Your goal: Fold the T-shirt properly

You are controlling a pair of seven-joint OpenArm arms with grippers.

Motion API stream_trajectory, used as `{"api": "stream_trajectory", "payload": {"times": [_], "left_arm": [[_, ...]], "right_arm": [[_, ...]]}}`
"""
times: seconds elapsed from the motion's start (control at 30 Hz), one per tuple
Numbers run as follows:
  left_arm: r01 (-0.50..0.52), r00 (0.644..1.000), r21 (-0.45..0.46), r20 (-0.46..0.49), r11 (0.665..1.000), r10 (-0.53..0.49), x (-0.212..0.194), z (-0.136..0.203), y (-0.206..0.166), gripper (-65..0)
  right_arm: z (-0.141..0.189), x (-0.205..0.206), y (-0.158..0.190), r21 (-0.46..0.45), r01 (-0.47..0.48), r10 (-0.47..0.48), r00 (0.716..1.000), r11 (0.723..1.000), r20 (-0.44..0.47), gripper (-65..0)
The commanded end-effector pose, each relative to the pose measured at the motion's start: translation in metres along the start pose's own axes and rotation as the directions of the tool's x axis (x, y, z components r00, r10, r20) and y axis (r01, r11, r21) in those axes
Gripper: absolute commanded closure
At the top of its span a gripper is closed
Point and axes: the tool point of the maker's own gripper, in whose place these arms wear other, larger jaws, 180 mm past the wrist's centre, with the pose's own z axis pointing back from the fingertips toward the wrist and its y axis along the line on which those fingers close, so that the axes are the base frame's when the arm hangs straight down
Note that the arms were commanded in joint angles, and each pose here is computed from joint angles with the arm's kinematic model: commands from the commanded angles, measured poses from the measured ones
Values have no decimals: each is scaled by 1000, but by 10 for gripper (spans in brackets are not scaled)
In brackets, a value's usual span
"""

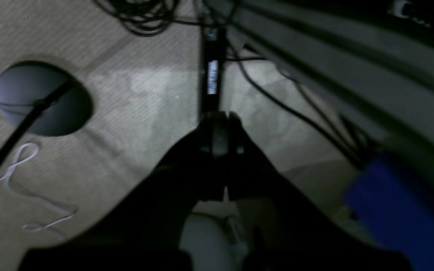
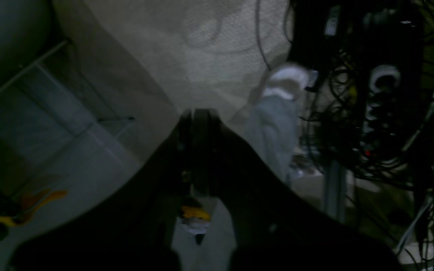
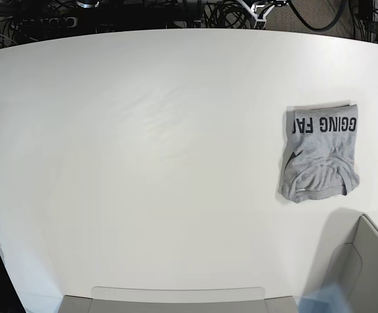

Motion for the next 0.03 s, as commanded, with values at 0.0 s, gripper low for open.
{"api": "stream_trajectory", "payload": {"times": [0.0], "left_arm": [[-3,1000,-10,0,1000,3,-2,0,-3,0]], "right_arm": [[-2,-4,9,26,3,-2,1000,1000,-12,0]]}}
